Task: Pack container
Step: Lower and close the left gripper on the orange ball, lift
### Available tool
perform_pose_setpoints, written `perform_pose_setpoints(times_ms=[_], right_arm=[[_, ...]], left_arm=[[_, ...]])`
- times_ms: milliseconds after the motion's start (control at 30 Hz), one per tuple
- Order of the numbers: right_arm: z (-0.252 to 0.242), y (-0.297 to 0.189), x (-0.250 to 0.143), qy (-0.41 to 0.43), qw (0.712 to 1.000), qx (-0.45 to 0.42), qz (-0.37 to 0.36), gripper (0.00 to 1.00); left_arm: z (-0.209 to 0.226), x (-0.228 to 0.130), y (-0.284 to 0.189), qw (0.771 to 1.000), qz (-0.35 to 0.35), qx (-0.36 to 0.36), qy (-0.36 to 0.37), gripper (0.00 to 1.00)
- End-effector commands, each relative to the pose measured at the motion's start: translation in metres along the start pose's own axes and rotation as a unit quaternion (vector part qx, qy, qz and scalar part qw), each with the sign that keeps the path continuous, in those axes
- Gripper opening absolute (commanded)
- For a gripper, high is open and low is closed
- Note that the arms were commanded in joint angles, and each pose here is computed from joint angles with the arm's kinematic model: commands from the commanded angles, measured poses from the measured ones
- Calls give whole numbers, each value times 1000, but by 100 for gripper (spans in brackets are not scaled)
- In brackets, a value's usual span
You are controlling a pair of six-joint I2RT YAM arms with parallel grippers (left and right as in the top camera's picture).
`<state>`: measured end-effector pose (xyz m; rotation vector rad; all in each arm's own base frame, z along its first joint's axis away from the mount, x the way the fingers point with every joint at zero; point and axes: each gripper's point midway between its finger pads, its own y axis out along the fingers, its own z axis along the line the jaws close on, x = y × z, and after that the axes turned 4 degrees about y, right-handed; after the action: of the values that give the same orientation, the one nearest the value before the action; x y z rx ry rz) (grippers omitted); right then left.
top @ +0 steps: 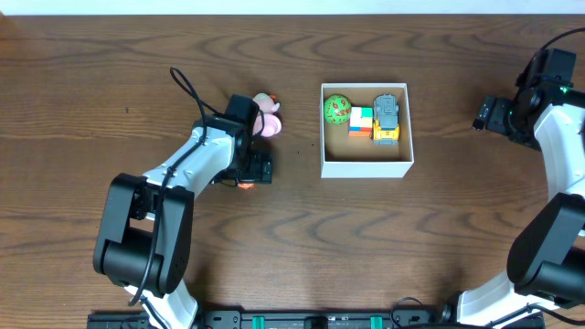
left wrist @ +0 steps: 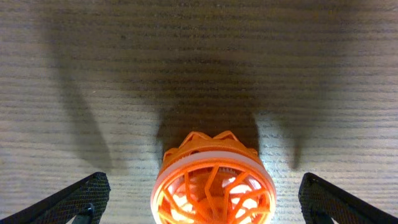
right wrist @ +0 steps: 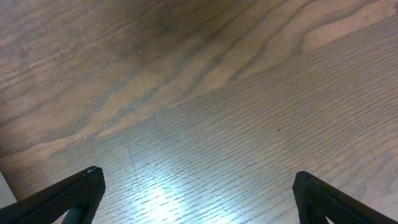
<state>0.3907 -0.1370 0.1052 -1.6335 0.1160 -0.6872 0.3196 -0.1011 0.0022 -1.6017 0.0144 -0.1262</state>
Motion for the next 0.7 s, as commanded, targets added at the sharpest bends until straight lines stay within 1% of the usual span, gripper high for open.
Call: perform_pose_setpoints(times_ms=[0, 400, 500, 567, 667], right_arm=[[-2, 2, -1, 11, 1000, -1, 3, 99], [-2, 2, -1, 11, 1000, -1, 3, 99], [-2, 2, -1, 11, 1000, -1, 3, 99], [-2, 2, -1, 11, 1000, -1, 3, 99], [-2, 2, -1, 11, 1000, -1, 3, 99]], left_arm=[[2, -8, 9, 1000, 13, 2, -6, 98], [1, -4, 9, 1000, 4, 0, -6, 98], [1, -4, 9, 1000, 5, 0, -6, 100], [1, -4, 9, 1000, 5, 0, -6, 91], [1, -4, 9, 1000, 5, 0, -6, 91]])
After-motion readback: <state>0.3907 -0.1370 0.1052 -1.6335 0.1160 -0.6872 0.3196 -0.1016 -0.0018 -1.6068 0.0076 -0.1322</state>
